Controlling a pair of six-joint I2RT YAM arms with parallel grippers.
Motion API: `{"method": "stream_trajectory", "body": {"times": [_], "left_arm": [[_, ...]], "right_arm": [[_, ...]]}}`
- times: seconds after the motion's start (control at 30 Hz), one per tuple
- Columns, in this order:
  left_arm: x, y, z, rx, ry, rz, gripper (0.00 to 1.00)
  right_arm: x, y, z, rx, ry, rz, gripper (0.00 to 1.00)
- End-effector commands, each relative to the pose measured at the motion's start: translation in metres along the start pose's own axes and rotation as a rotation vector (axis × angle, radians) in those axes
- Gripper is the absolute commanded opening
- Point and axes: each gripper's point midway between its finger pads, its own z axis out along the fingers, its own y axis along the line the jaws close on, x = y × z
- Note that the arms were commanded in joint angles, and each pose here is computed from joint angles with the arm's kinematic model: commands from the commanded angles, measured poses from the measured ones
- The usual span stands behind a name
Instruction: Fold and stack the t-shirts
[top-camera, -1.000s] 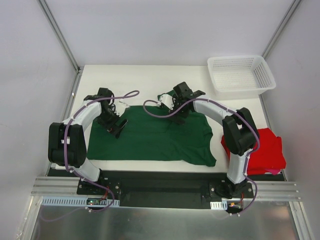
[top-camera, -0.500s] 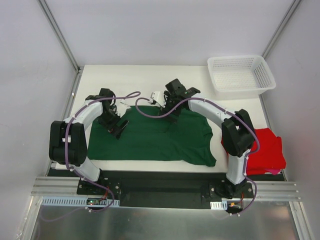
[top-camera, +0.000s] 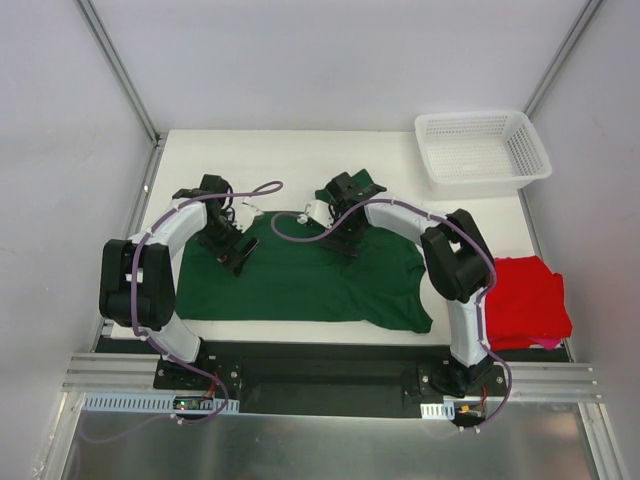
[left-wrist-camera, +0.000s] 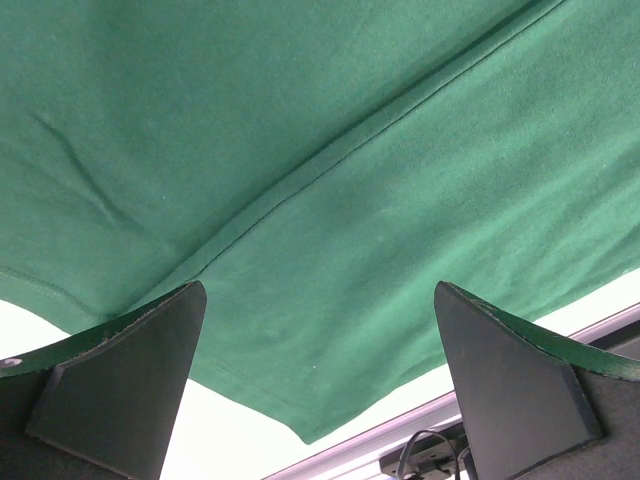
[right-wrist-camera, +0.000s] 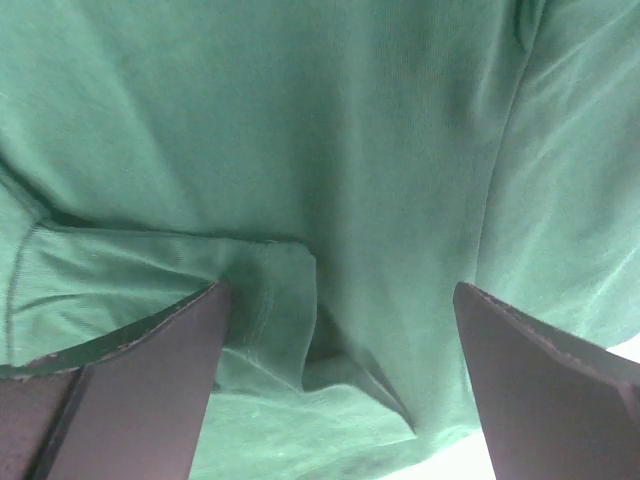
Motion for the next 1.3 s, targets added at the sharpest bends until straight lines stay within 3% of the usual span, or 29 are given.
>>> {"method": "stream_trajectory", "body": {"times": [0.0, 0.1, 0.4, 0.57, 0.9, 1.27], "left_arm": [[-0.011, -0.001, -0.003, 0.011, -0.021, 0.008, 0.99], [-0.012, -0.001, -0.002, 0.013, -0.02, 0.006, 0.99], [-0.015, -0.002, -0.001, 0.017, -0.019, 0.01, 0.99], [-0.019, -0.003, 0.0, 0.016, -0.016, 0.023, 0.99], [-0.021, -0.004, 0.002, 0.007, -0.005, 0.047, 0.99], [-0.035, -0.002, 0.004, -0.003, -0.001, 0.078, 0.99]], "right_arm": [[0.008, -0.014, -0.004, 0.051, 0.06, -0.018, 0.96], [0.015, -0.018, 0.006, 0.065, 0.109, 0.001, 0.96], [-0.028, -0.015, -0.029, -0.006, -0.113, 0.094, 0.96], [-0.044, -0.014, -0.041, -0.029, -0.168, 0.128, 0.96], [-0.006, -0.05, -0.079, 0.122, -0.068, 0.155, 0.96], [0.027, -0.049, -0.036, 0.11, 0.0, 0.133, 0.96]]}}
